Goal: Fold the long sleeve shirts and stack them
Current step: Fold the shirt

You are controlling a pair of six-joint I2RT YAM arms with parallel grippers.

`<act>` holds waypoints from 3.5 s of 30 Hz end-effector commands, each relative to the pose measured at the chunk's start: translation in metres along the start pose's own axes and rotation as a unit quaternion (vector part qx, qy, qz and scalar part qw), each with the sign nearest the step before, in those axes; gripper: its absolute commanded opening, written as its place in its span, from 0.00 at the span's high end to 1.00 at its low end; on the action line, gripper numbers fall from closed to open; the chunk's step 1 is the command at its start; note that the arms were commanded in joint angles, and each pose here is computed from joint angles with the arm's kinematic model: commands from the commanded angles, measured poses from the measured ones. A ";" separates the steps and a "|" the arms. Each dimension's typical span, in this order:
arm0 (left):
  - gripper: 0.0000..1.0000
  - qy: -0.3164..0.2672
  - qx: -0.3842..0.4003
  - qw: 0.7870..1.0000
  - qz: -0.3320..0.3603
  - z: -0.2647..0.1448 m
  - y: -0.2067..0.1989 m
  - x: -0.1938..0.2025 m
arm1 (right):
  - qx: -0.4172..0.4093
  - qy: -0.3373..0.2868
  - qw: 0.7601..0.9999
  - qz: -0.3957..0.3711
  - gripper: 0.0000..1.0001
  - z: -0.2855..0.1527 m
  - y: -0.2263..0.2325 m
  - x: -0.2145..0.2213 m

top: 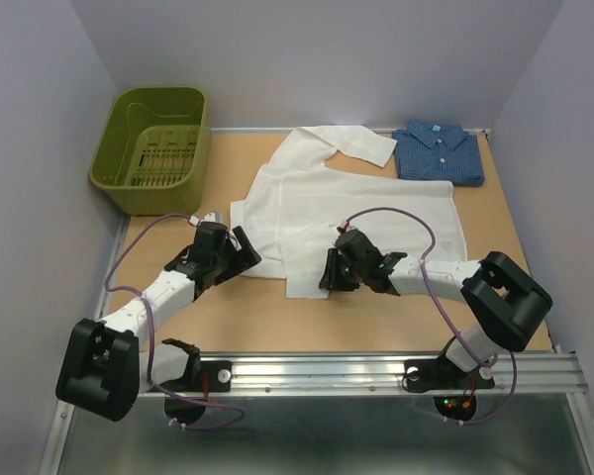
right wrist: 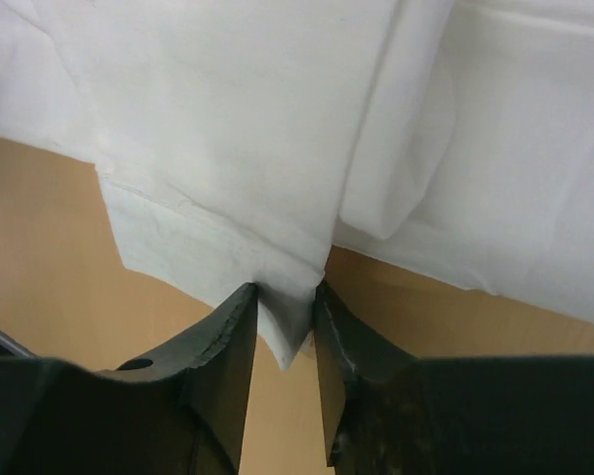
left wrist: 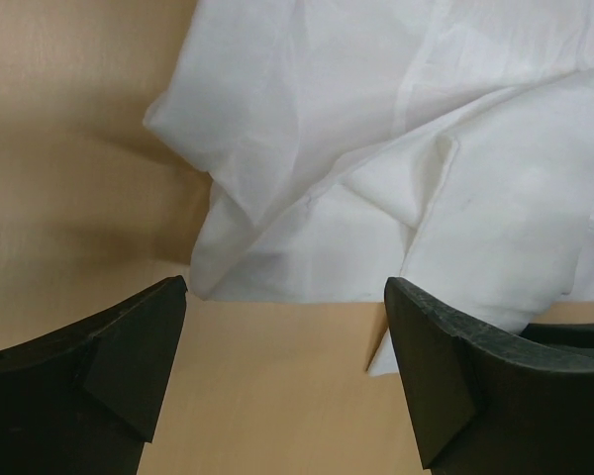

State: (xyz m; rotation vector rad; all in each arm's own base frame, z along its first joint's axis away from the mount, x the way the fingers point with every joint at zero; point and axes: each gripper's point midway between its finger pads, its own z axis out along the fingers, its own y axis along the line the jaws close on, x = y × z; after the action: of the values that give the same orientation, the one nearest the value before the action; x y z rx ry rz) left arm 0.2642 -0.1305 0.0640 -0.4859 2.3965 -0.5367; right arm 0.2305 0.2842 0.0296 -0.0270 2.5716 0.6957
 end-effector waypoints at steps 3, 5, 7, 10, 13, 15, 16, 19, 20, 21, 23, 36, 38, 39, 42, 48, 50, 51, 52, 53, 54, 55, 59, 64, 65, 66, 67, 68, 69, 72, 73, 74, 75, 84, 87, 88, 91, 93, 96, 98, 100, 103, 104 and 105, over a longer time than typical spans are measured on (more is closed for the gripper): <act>0.10 -0.011 -0.025 1.000 -0.011 0.007 0.011 0.000 | -0.006 0.002 1.000 -0.003 0.88 -0.004 0.001 0.002; 0.11 -0.007 -0.028 1.000 -0.011 0.007 0.012 0.002 | -0.014 -0.008 1.000 -0.006 0.95 -0.009 0.005 -0.004; 0.13 -0.012 -0.048 0.999 -0.008 0.007 0.020 0.000 | -0.025 -0.020 0.999 -0.017 0.99 -0.018 0.013 -0.013; 0.19 -0.004 -0.053 0.999 -0.007 0.010 0.022 0.003 | -0.028 -0.024 0.999 -0.030 1.00 -0.027 0.021 -0.022; 0.25 0.006 -0.057 0.998 -0.005 0.014 0.023 0.007 | -0.029 -0.025 0.998 -0.044 0.99 -0.032 0.028 -0.029; 0.27 0.014 -0.057 0.998 -0.004 0.018 0.022 0.008 | -0.028 -0.019 0.998 -0.052 0.99 -0.031 0.029 -0.029; 0.29 0.014 -0.058 0.998 -0.003 0.019 0.022 0.007 | -0.032 -0.015 0.998 -0.055 0.99 -0.031 0.031 -0.028; 0.38 0.022 -0.044 0.999 -0.001 0.022 0.012 0.006 | -0.037 -0.009 0.997 -0.060 0.99 -0.032 0.037 -0.032; 0.41 0.021 -0.045 0.999 0.000 0.023 0.012 0.005 | -0.040 -0.009 0.997 -0.061 0.99 -0.033 0.040 -0.033; 0.44 0.022 -0.046 0.999 0.001 0.023 0.012 0.004 | -0.036 -0.008 0.997 -0.065 0.99 -0.035 0.039 -0.034; 0.57 0.026 -0.052 0.998 0.000 0.023 0.015 0.006 | -0.038 -0.021 0.996 -0.074 0.99 -0.041 0.047 -0.046; 1.00 0.048 -0.076 0.996 -0.017 0.014 0.033 0.026 | 0.117 -0.132 0.968 -0.178 0.99 -0.092 0.038 -0.154; 1.00 0.046 -0.077 0.996 -0.019 0.012 0.033 0.025 | 0.139 -0.162 0.961 -0.173 0.99 -0.107 0.032 -0.187; 1.00 0.044 -0.076 0.996 -0.020 0.010 0.033 0.025 | 0.143 -0.170 0.960 -0.171 0.99 -0.109 0.030 -0.198; 1.00 0.047 -0.078 0.996 -0.022 0.007 0.035 0.027 | 0.149 -0.210 0.956 -0.137 1.00 -0.127 0.024 -0.240; 1.00 0.049 -0.083 0.995 -0.034 0.004 0.045 0.031 | 0.138 -0.258 0.952 -0.086 0.99 -0.148 0.013 -0.303; 1.00 0.048 -0.084 0.995 -0.038 0.003 0.047 0.031 | 0.131 -0.256 0.953 -0.095 0.99 -0.146 0.013 -0.313; 1.00 0.047 -0.085 0.994 -0.041 0.002 0.048 0.030 | 0.125 -0.259 0.952 -0.103 0.99 -0.148 0.017 -0.317; 1.00 0.043 -0.085 0.994 -0.045 0.001 0.049 0.029 | 0.119 -0.259 0.951 -0.122 0.99 -0.149 0.021 -0.323; 1.00 0.040 -0.086 0.994 -0.046 0.000 0.049 0.027 | 0.118 -0.261 0.949 -0.132 0.99 -0.151 0.023 -0.326; 1.00 0.037 -0.088 0.994 -0.048 -0.001 0.050 0.026 | 0.122 -0.267 0.944 -0.150 0.99 -0.155 0.024 -0.333; 1.00 0.035 -0.087 0.994 -0.048 -0.001 0.050 0.025 | 0.129 -0.267 0.942 -0.156 1.00 -0.155 0.020 -0.334; 1.00 0.035 -0.091 0.994 -0.054 -0.001 0.052 0.027 | 0.152 -0.269 0.926 -0.216 1.00 -0.158 0.012 -0.350; 1.00 0.035 -0.091 0.994 -0.058 -0.001 0.053 0.027 | 0.204 -0.268 0.891 -0.303 1.00 -0.158 0.005 -0.376; 1.00 0.035 -0.093 0.993 -0.059 -0.001 0.054 0.028 | 0.214 -0.259 0.888 -0.314 0.99 -0.152 0.000 -0.376; 1.00 0.034 -0.093 0.993 -0.060 -0.001 0.054 0.027 | 0.225 -0.255 0.878 -0.335 0.99 -0.149 -0.002 -0.383; 1.00 0.034 -0.092 0.993 -0.061 -0.002 0.053 0.027 | 0.227 -0.257 0.874 -0.345 0.99 -0.150 0.000 -0.387; 1.00 0.036 -0.093 0.993 -0.062 -0.002 0.054 0.029 | 0.236 -0.259 0.868 -0.351 0.99 -0.151 -0.001 -0.392; 1.00 0.035 -0.093 0.993 -0.063 -0.002 0.054 0.028 | 0.243 -0.260 0.864 -0.357 0.99 -0.150 -0.002 -0.396; 1.00 0.035 -0.095 0.993 -0.064 -0.003 0.055 0.028 | 0.258 -0.278 0.846 -0.376 1.00 -0.155 0.004 -0.416; 1.00 0.035 -0.096 0.993 -0.066 -0.002 0.055 0.028 | 0.258 -0.288 0.838 -0.385 0.99 -0.160 0.009 -0.424; 1.00 0.036 -0.097 0.992 -0.066 -0.003 0.055 0.029 | 0.256 -0.286 0.834 -0.395 0.99 -0.153 0.013 -0.425; 1.00 0.037 -0.097 0.992 -0.066 -0.002 0.056 0.029 | 0.257 -0.287 0.830 -0.404 0.99 -0.151 0.017 -0.427; 1.00 0.036 -0.096 0.992 -0.067 -0.003 0.055 0.029 | 0.347 -0.263 0.719 -0.541 0.98 -0.116 0.055 -0.418; 1.00 0.037 -0.097 0.992 -0.066 -0.003 0.056 0.029 | 0.371 -0.288 0.697 -0.541 0.98 -0.122 0.071 -0.422; 1.00 0.036 -0.096 0.993 -0.066 -0.003 0.055 0.029 | 0.371 -0.294 0.691 -0.545 0.98 -0.123 0.077 -0.423; 1.00 0.035 -0.096 0.992 -0.068 -0.003 0.055 0.028 | 0.354 -0.328 0.681 -0.550 0.98 -0.129 0.102 -0.425; 1.00 0.036 -0.096 0.992 -0.068 -0.003 0.056 0.029 | 0.346 -0.341 0.674 -0.557 0.98 -0.128 0.116 -0.424; 1.00 0.032 -0.092 0.993 -0.068 -0.004 0.054 0.027 | 0.358 -0.359 0.657 -0.558 0.98 -0.126 0.126 -0.426; 1.00 0.029 -0.091 0.993 -0.069 -0.005 0.054 0.027 | 0.374 -0.350 0.646 -0.566 0.97 -0.118 0.124 -0.420; 1.00 0.028 -0.090 0.993 -0.069 -0.006 0.053 0.026 | 0.386 -0.344 0.636 -0.572 0.97 -0.109 0.120 -0.414; 1.00 0.025 -0.089 0.993 -0.071 -0.006 0.053 0.025 | 0.391 -0.347 0.633 -0.571 0.97 -0.113 0.121 -0.402; 1.00 0.025 -0.089 0.993 -0.071 -0.006 0.053 0.026 | 0.389 -0.330 0.633 -0.583 0.97 -0.103 0.117 -0.389; 1.00 0.025 -0.088 0.993 -0.071 -0.006 0.053 0.025 | 0.387 -0.335 0.633 -0.582 0.97 -0.112 0.120 -0.384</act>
State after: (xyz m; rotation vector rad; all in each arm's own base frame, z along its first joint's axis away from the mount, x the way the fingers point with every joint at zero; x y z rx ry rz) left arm 0.2352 -0.1014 0.0324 -0.7074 2.4876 -0.4260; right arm 0.5309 0.2950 0.3300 -0.9006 1.4388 -0.7480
